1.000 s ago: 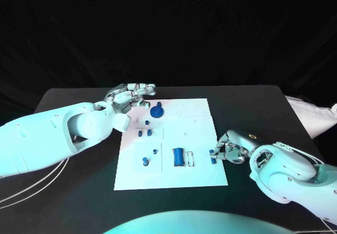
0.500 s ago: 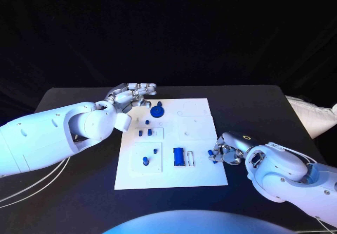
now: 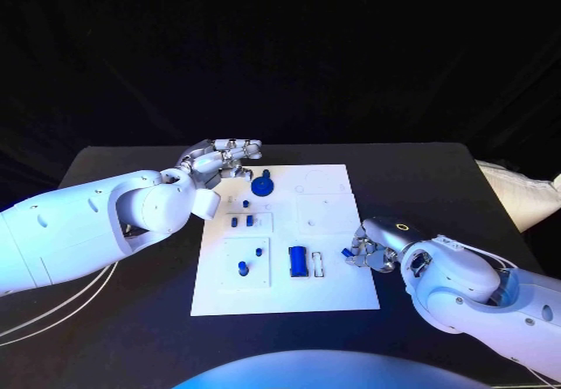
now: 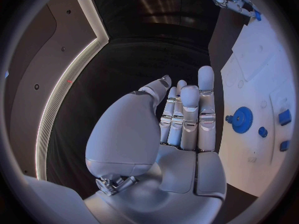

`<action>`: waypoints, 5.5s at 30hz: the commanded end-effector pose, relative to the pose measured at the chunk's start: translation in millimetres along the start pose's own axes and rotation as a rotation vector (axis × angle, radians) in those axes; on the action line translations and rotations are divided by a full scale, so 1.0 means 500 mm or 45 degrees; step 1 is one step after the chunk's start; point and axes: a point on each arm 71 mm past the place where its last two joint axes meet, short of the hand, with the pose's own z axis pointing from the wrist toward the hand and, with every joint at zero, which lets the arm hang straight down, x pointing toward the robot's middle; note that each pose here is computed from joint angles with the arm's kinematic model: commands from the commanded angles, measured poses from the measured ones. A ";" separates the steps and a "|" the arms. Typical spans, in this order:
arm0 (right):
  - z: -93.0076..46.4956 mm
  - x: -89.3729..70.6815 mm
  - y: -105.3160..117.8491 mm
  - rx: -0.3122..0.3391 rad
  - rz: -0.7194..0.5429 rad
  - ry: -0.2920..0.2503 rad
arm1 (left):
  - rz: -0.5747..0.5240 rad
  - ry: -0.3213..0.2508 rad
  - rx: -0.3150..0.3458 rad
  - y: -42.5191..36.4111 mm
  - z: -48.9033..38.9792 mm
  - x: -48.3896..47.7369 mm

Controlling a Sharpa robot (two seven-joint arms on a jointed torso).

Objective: Assemble the parts on the task board

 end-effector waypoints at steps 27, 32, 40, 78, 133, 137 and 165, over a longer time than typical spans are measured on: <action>-0.020 0.002 0.036 0.080 0.565 0.086 | -0.003 0.035 0.001 0.001 0.001 0.007; -0.017 0.008 0.048 0.082 0.625 0.136 | -0.004 0.038 0.000 0.002 0.001 0.010; -0.010 0.018 0.061 0.070 0.630 0.195 | -0.004 0.041 -0.001 0.002 0.001 0.011; 0.012 0.032 0.073 0.044 0.506 0.202 | -0.006 0.046 -0.007 0.002 0.000 0.011; 0.009 0.037 0.062 0.016 0.392 0.197 | -0.004 0.044 -0.019 0.004 0.001 0.007; 0.016 0.040 0.062 0.020 0.396 0.196 | -0.004 0.044 -0.020 0.004 0.001 0.008; 0.077 -0.074 -0.041 -0.052 1.305 -0.127 | -0.037 -0.070 -0.020 0.025 0.006 -0.028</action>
